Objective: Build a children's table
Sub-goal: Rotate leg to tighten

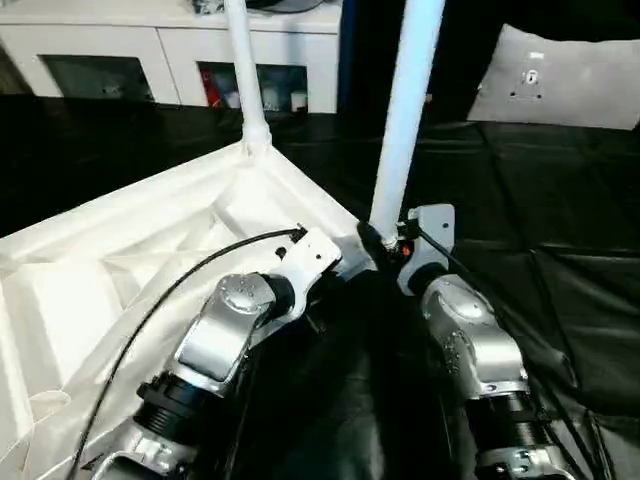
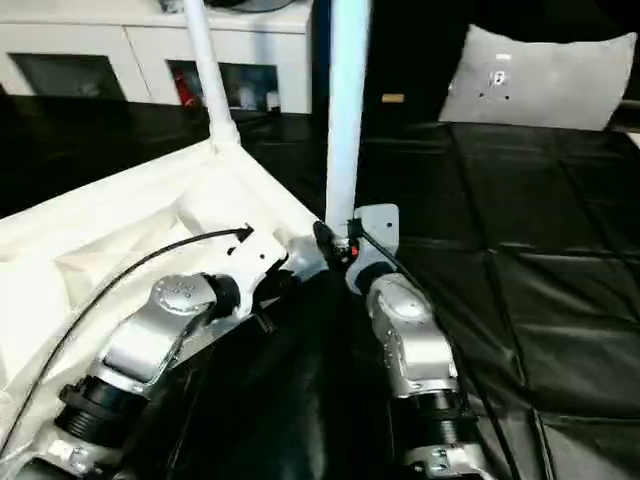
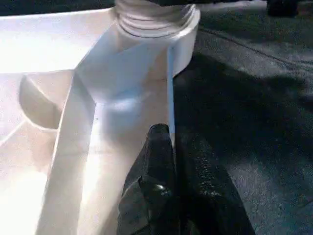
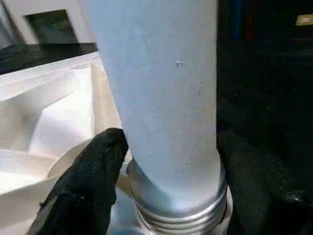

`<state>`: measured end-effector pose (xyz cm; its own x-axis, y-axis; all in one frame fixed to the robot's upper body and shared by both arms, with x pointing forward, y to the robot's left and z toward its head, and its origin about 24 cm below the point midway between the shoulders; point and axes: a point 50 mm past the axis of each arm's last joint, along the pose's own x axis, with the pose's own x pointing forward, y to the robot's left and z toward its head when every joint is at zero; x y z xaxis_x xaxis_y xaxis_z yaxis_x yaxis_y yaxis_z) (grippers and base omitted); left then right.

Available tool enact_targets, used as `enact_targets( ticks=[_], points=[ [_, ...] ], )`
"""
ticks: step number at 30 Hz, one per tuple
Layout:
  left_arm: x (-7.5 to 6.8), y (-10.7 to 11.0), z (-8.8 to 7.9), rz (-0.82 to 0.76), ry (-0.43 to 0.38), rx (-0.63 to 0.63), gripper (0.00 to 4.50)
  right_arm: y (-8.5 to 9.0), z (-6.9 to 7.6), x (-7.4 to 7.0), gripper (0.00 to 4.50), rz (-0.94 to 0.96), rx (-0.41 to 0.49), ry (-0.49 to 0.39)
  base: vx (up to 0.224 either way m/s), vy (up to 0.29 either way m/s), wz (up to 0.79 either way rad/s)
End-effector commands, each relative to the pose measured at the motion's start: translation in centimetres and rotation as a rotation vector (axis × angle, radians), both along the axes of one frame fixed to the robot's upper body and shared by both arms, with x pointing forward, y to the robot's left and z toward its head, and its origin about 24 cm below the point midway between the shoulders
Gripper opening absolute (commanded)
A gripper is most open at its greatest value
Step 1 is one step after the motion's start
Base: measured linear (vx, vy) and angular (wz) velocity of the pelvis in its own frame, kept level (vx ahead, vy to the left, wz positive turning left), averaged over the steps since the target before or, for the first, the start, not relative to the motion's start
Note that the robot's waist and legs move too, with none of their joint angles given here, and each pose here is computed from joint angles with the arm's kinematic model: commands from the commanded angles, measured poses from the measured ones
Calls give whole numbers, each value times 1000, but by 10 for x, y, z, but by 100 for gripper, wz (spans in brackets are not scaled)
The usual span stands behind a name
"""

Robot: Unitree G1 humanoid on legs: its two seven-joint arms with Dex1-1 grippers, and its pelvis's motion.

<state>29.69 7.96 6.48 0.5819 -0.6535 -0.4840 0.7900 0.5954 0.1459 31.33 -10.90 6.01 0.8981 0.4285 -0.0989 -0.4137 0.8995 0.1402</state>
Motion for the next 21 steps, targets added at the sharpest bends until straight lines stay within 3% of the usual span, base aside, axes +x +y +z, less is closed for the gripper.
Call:
enact_targets(
  ticks=[1, 7, 8, 12, 16, 18, 21],
  points=[
    [8, 3, 18, -23, -91, -1, 0, 2, -9, -7, 371, 86, 12, 33, 0, 0, 0],
    [9, 17, 14, -98, -82, 38, 0, -25, 0, -13, 427, 231, -50, -41, 0, 0, 0],
    [7, 23, 11, -150, -64, 53, 0, -40, 4, -16, 427, 316, -85, -57, 0, 0, 0],
    [3, 31, 8, -249, -45, 83, 0, -58, 8, -22, 446, 465, -158, -57, 0, 0, 0],
    [-4, 41, 7, -389, -19, 126, 0, -67, 13, -24, 446, 587, -210, -50, 0, 0, 0],
    [-9, 47, 6, -490, 3, 169, 0, -68, 14, -25, 446, 669, -301, -58, 0, 0, 0],
    [-13, 51, 6, -572, 21, 195, 0, -67, 12, -25, 446, 730, -318, -30, 0, 0, 0]
  ],
)
